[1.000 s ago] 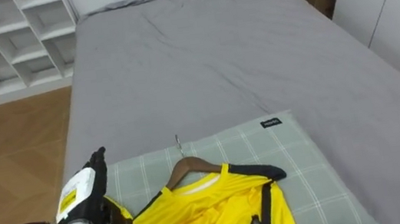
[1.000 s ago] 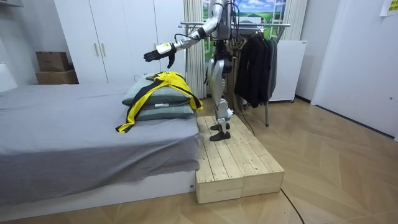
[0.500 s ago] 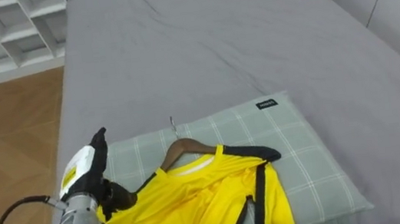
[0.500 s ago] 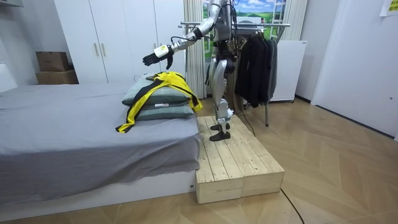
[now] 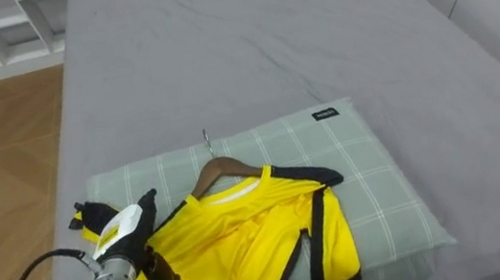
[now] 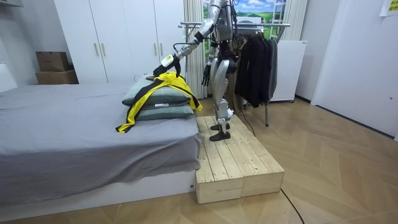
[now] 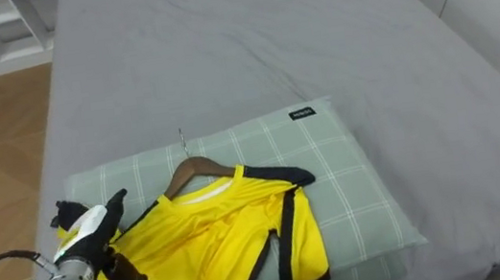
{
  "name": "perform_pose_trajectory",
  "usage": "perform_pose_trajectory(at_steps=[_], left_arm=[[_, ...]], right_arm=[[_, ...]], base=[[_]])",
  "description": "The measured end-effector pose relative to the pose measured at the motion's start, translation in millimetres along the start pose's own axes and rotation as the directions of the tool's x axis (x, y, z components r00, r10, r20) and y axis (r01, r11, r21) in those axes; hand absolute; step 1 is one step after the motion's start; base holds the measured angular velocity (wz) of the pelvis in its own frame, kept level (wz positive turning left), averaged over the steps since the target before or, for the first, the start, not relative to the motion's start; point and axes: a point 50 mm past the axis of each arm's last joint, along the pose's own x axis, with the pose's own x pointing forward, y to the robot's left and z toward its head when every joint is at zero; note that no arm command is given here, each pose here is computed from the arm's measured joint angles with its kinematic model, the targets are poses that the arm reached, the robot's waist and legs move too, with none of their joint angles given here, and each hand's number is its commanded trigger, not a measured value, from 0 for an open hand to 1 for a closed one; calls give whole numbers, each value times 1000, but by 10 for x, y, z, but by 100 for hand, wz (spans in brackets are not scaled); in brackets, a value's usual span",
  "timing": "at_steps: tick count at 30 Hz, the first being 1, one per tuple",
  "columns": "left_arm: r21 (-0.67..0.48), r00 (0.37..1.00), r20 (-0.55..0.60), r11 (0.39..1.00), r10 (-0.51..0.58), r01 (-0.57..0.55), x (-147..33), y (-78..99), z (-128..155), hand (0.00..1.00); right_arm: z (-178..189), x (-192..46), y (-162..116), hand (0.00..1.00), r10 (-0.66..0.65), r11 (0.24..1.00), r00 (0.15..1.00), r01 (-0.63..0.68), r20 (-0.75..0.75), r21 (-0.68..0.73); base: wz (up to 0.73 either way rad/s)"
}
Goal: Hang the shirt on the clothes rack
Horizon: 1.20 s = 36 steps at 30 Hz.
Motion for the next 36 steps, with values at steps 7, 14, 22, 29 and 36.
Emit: perform_pose_trajectory(at_steps=[7, 14, 22, 29, 36], left_arm=[[7, 999, -33, 1000, -16, 16, 66, 26, 45, 0], [6, 995, -87, 999, -47, 48, 51, -62, -12, 0], [15, 995, -95, 1000, 19, -17, 65, 10, -14, 0], [24, 991, -91, 995, 102, -100, 74, 99, -13, 0], [19, 976, -80, 979, 202, -201, 110, 339, -9, 0]], right_arm=[[46, 15, 52, 0, -4, 1000, 1000, 4, 5, -11], [142, 26, 75, 0, 0, 1000, 1000, 1, 14, -16], [190, 30, 80, 0, -17, 1000, 1000, 17, 25, -13], [227, 32, 80, 0, -34, 999, 999, 34, 35, -4], [239, 32, 77, 0, -47, 999, 998, 47, 44, 16]], base=[[-3], [-3], [-7], [2], [2]])
